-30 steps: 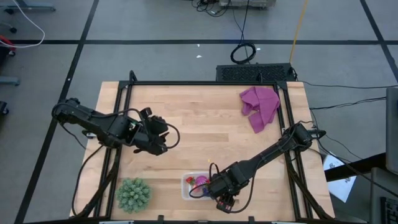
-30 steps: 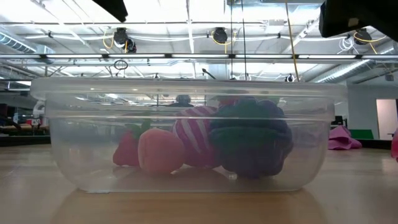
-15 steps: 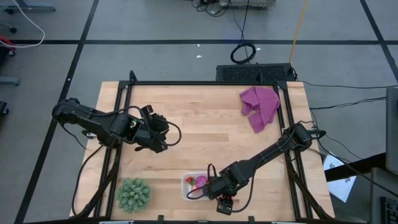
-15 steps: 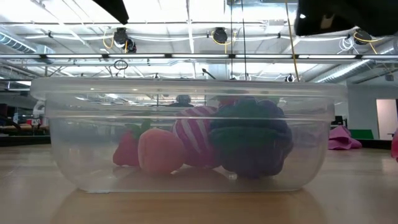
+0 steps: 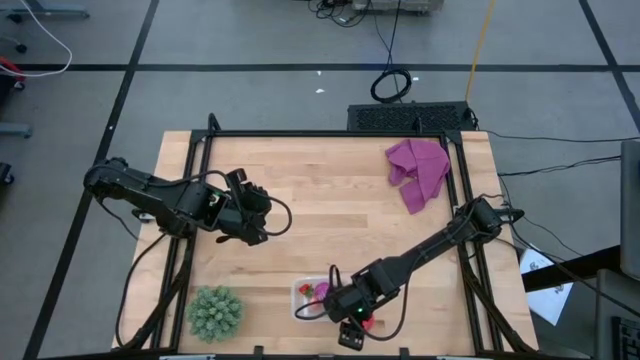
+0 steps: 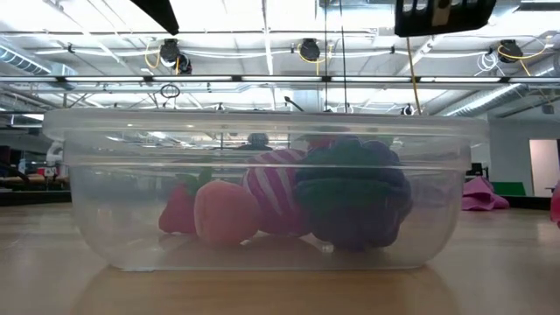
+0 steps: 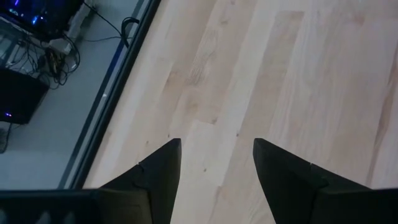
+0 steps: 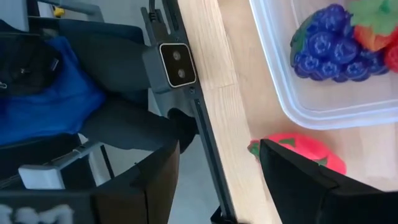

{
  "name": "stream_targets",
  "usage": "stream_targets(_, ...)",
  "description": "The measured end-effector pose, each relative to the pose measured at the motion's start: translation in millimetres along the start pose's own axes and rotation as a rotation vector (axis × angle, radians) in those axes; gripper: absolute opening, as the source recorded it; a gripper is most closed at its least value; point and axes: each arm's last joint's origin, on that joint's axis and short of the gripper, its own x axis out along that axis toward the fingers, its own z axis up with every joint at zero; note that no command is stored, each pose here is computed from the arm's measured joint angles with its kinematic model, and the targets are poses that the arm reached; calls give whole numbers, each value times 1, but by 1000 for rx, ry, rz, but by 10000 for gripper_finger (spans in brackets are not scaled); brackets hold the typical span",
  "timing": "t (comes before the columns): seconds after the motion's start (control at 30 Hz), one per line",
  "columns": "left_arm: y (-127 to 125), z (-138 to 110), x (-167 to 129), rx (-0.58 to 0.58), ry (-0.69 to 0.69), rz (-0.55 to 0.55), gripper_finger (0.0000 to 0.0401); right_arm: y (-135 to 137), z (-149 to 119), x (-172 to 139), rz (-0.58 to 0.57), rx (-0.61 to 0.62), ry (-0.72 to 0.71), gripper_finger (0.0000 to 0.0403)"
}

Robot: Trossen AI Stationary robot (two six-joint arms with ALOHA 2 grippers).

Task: Pick and placing Produce into tupperware
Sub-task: Put the dragon fruit into the transparent bin

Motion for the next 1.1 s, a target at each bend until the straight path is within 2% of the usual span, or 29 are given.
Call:
stream_targets(0.2,0,0,0,13,0,0,207,0,-3,1,-11,36,11,215)
stream_targets(0.4,0,0,0,13,0,0,207,-9,-11,0,-111,71,81,215)
stream_targets(0.53,0,0,0,3,-1,1,207,-17,-20,-2,-198,-23,166,215)
stream_targets(0.7,0,0,0,-68,-5,2,207,-27,-26,-5,-318,-225,227,215)
stream_targets(0.9,0,1,0,-101,-8,-4,207,-33,-29,-2,-322,-435,293,215)
stream_targets(1.1,-1,1,0,-104,-5,-8,207,-49,-41,18,-337,-486,353,215)
